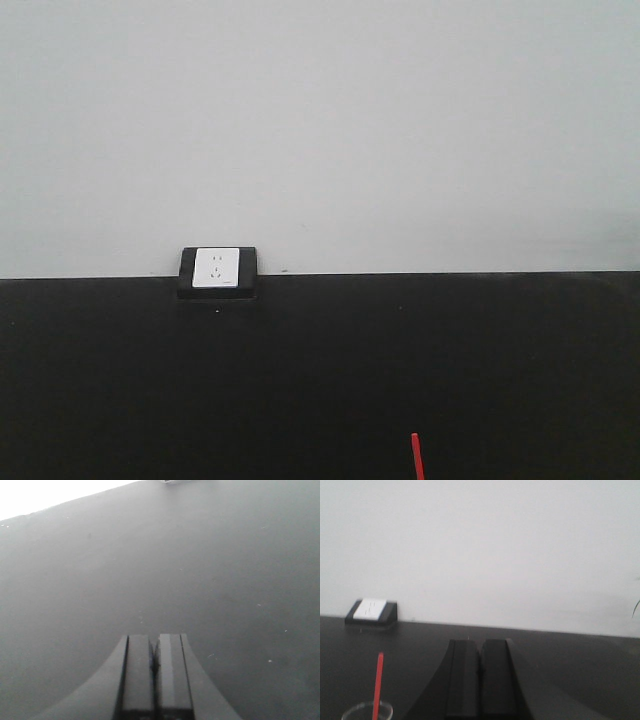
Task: Grab beaker from right and move to left
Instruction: 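Lower the right gripper toward the glass beaker with the red rod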
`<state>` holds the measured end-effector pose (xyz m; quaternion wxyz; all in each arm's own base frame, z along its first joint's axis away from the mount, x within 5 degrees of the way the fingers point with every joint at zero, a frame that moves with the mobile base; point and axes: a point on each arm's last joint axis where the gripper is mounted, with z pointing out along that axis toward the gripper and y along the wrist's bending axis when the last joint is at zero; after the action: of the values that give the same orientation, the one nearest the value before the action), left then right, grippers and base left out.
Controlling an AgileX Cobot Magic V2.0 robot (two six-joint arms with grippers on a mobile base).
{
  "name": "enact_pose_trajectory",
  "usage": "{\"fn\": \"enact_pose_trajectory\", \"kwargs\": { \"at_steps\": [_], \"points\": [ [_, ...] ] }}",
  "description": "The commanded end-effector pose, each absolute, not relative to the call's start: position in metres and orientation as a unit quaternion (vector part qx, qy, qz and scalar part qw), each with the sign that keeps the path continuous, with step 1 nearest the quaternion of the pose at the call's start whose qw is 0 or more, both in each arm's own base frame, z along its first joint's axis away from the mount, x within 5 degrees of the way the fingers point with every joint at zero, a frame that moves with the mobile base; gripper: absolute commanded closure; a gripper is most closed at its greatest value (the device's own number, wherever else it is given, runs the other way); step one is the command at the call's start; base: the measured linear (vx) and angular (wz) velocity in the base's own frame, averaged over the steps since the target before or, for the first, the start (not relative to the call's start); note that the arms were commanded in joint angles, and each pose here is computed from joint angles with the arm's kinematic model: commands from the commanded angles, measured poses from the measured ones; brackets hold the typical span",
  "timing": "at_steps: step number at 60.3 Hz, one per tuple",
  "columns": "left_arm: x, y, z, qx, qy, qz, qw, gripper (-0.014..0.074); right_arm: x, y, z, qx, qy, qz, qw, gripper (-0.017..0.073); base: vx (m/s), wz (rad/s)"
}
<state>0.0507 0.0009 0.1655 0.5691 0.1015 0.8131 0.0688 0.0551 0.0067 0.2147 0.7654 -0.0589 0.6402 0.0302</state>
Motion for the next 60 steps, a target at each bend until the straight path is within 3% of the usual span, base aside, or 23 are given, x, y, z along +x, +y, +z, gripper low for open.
{"fn": "enact_pose_trajectory", "kwargs": {
  "at_steps": [1, 11, 26, 34, 48, 60],
  "points": [
    [0.053, 0.0, 0.166, 0.103, 0.794, 0.068, 0.595, 0.06, 0.048, 0.004, 0.252, -0.04, 0.575, 0.032, 0.816, 0.0564, 0.0, 0.0],
    [0.053, 0.0, 0.166, 0.103, 0.794, 0.068, 0.595, 0.06, 0.061, 0.007, 0.302, -0.052, 0.591, 0.026, 0.805, 0.0564, 0.0, 0.0],
    [0.053, 0.0, 0.166, 0.103, 0.794, 0.068, 0.595, 0.06, 0.135, 0.017, 0.362, -0.053, 0.634, 0.022, 0.771, 0.0564, 0.0, 0.0],
    [0.053, 0.0, 0.166, 0.103, 0.794, 0.068, 0.595, 0.06, 0.173, 0.022, 0.367, -0.05, 0.653, 0.021, 0.756, 0.0564, 0.0, 0.0],
    [0.053, 0.0, 0.166, 0.103, 0.794, 0.068, 0.595, 0.06, 0.202, 0.025, 0.36, -0.048, 0.664, 0.017, 0.746, 0.0549, 0.0, 0.0],
    [0.053, 0.0, 0.166, 0.103, 0.794, 0.068, 0.595, 0.06, 0.204, 0.026, 0.36, -0.063, 0.66, 0.006, 0.749, 0.0429, 0.0, 0.0]
  ]
}}
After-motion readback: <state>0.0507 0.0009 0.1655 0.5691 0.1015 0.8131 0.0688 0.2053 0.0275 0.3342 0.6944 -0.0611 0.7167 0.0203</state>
